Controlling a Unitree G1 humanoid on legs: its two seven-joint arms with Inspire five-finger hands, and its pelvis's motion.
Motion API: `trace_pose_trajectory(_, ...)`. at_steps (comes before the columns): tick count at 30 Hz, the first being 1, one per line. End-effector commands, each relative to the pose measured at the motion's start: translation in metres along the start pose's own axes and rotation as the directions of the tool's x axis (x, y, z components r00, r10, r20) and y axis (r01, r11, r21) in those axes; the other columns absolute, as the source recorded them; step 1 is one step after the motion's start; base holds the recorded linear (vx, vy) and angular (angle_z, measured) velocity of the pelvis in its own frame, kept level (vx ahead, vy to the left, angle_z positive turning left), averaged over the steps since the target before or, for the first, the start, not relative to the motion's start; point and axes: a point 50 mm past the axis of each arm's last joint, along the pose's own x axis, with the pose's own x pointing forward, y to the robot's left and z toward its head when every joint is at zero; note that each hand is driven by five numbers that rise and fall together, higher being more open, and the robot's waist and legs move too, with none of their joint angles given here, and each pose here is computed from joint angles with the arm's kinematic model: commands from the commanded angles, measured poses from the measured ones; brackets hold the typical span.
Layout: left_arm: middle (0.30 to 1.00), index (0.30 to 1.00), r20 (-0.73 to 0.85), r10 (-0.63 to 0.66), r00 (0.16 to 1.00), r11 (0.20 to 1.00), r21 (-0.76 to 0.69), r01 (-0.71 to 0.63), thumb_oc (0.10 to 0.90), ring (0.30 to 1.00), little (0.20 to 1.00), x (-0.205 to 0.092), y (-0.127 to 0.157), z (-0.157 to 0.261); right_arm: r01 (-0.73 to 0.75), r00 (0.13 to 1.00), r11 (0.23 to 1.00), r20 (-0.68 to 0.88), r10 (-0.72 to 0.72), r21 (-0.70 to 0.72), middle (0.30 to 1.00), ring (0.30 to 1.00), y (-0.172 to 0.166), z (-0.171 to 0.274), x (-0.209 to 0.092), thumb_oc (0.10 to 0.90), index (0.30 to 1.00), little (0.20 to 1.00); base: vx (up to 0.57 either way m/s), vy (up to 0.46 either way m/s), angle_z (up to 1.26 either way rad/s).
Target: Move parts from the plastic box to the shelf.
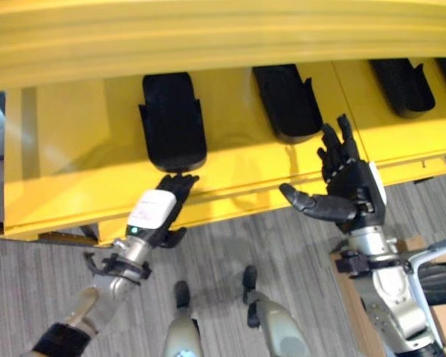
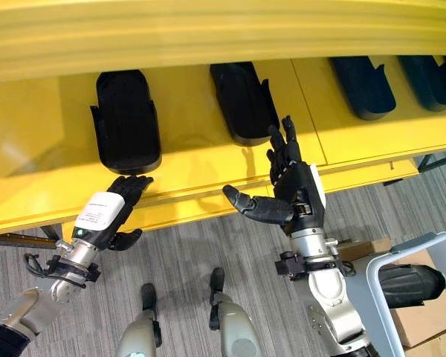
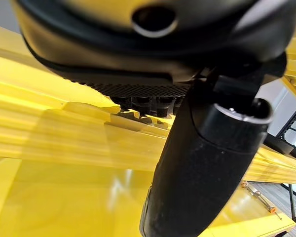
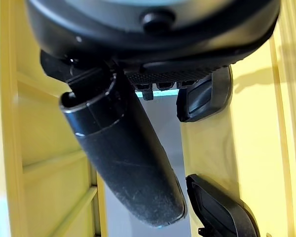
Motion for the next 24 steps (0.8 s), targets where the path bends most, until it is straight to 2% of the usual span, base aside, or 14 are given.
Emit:
trace_pose_trajectory(1, 1.0, 1.0, 0.029, 0.114, 0.993, 0.993, -0.047, -0.113, 0.9, 1.0, 1.0, 0.017, 0.011, 0.009, -0.05, 0.968, 0.999, 0.248, 0.048, 0.001, 1.0, 1.0, 0.007, 0.042, 0.008, 0.9, 1.0, 1.0, 0.0, 0.0, 0.0)
trace_pose_trajectory(24, 1.0, 1.0, -0.011, 0.137, 0.991, 0.99, -0.026, -0.137, 0.9, 1.0, 1.0, 0.03, 0.011, 0.001, -0.041, 0.969, 0.999, 0.243, 0.039, 0.003, 1.0, 1.0, 0.005, 0.041, 0.006, 0.9, 1.0, 1.0, 0.0, 0.0, 0.0)
